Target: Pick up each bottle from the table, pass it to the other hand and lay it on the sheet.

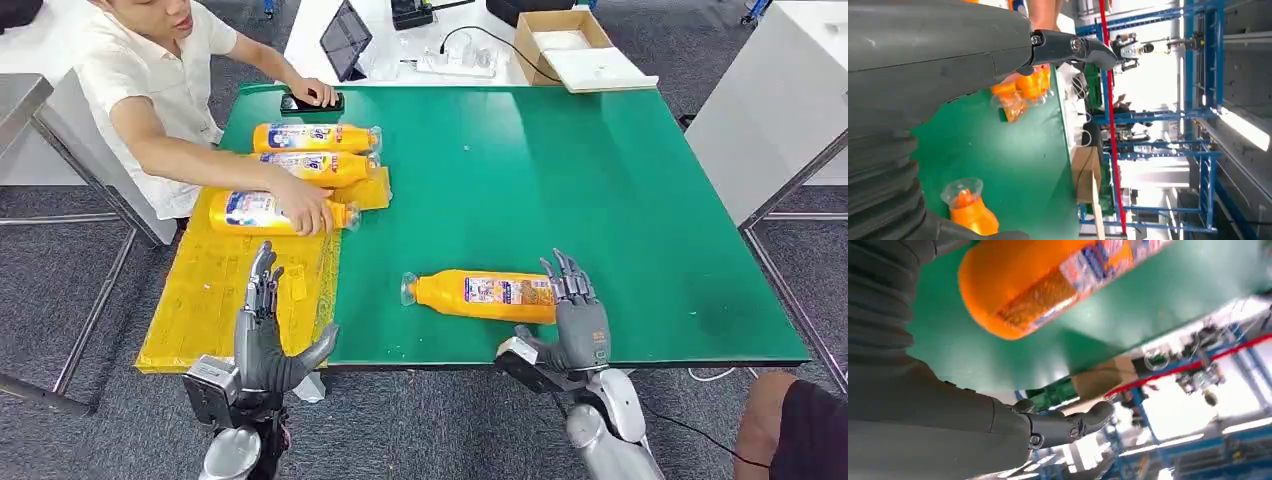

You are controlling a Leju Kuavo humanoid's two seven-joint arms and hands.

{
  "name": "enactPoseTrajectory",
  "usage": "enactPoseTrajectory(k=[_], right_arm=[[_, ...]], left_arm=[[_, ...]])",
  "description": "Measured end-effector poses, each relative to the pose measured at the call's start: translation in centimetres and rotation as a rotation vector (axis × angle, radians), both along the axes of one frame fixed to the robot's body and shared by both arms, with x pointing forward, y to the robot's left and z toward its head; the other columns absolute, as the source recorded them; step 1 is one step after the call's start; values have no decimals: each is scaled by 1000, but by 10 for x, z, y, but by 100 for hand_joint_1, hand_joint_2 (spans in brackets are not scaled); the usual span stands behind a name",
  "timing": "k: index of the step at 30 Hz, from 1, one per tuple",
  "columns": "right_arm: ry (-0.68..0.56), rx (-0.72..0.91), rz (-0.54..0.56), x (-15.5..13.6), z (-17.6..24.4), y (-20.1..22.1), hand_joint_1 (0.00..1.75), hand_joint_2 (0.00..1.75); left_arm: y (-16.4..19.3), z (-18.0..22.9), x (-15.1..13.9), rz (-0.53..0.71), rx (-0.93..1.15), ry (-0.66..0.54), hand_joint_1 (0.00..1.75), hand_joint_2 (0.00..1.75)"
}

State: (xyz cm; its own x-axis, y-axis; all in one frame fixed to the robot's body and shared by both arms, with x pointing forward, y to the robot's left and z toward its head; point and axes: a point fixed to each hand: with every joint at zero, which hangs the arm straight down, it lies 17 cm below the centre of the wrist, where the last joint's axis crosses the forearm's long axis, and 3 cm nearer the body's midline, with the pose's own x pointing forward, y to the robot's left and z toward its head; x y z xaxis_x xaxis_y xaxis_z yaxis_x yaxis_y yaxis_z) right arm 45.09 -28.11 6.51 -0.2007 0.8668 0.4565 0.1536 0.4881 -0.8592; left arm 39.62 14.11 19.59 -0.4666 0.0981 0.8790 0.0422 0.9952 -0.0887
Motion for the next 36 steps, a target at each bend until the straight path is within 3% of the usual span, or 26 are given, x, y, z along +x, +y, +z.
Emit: enactPoseTrajectory(k=[6, 11, 15, 26, 36], right_arm=[[105, -63, 49, 3, -32, 11, 0, 175], [104, -64, 50, 4, -32, 11, 0, 175], [183, -189, 51, 10, -57, 8, 0, 175], [135, -434, -46, 32, -48, -14, 0, 175], [128, -478, -48, 37, -45, -16, 0, 175]], left_arm=[[-7, 0, 4, -27, -9, 5, 0, 175], [-7, 0, 4, -27, -9, 5, 0, 175], [-11, -5, 5, -51, -5, 22, 0, 175], [-14, -9, 6, -63, 0, 34, 0, 175], [-14, -9, 6, -64, 3, 34, 0, 175]])
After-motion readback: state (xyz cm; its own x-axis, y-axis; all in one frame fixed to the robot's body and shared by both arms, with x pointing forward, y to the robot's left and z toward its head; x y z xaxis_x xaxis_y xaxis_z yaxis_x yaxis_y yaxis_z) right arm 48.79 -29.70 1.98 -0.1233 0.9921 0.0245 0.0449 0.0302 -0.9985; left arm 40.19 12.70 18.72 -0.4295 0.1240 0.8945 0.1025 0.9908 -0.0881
